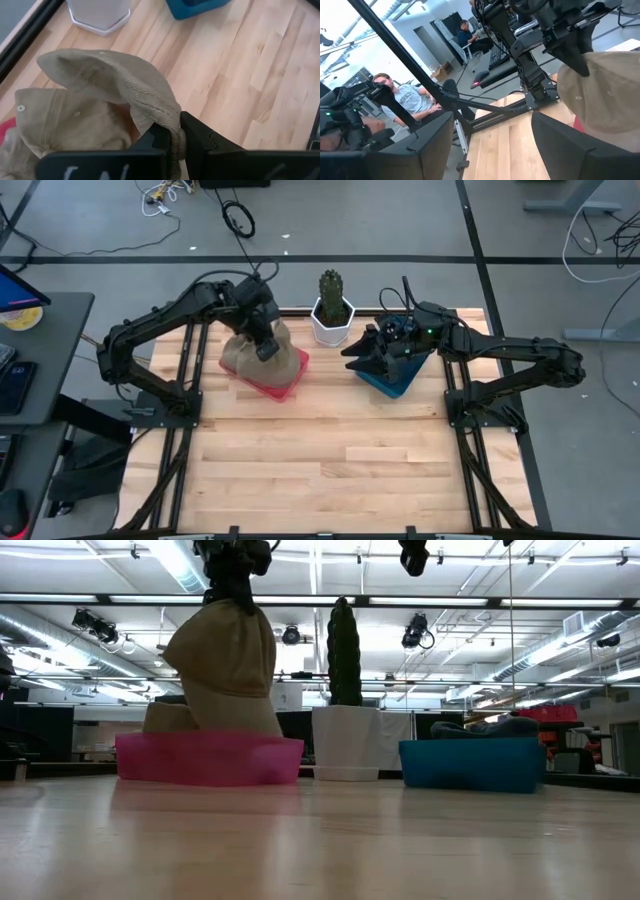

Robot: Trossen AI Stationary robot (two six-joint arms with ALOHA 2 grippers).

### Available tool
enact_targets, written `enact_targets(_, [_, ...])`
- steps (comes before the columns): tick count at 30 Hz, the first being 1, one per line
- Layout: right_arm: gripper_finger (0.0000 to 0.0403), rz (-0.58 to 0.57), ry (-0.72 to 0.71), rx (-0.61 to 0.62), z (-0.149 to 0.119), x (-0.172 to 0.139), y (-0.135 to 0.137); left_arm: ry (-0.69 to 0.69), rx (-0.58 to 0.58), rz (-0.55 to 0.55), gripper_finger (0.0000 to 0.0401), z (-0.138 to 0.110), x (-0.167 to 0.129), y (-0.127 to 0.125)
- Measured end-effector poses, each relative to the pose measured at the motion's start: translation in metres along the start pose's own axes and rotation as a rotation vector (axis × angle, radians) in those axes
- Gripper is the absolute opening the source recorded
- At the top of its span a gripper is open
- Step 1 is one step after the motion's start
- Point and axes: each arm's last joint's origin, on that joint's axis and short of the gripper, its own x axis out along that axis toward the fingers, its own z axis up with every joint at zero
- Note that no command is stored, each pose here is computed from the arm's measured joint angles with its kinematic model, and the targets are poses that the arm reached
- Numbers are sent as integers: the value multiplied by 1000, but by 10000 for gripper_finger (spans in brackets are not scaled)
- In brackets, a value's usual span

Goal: Pick & Place hat
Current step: Put the brown cap into the red bin

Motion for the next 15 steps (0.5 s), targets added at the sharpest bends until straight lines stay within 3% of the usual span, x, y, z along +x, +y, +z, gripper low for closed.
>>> enact_targets(15, [269, 35, 34, -24, -6, 4, 8, -26, -11, -22, 25, 4, 8, -13])
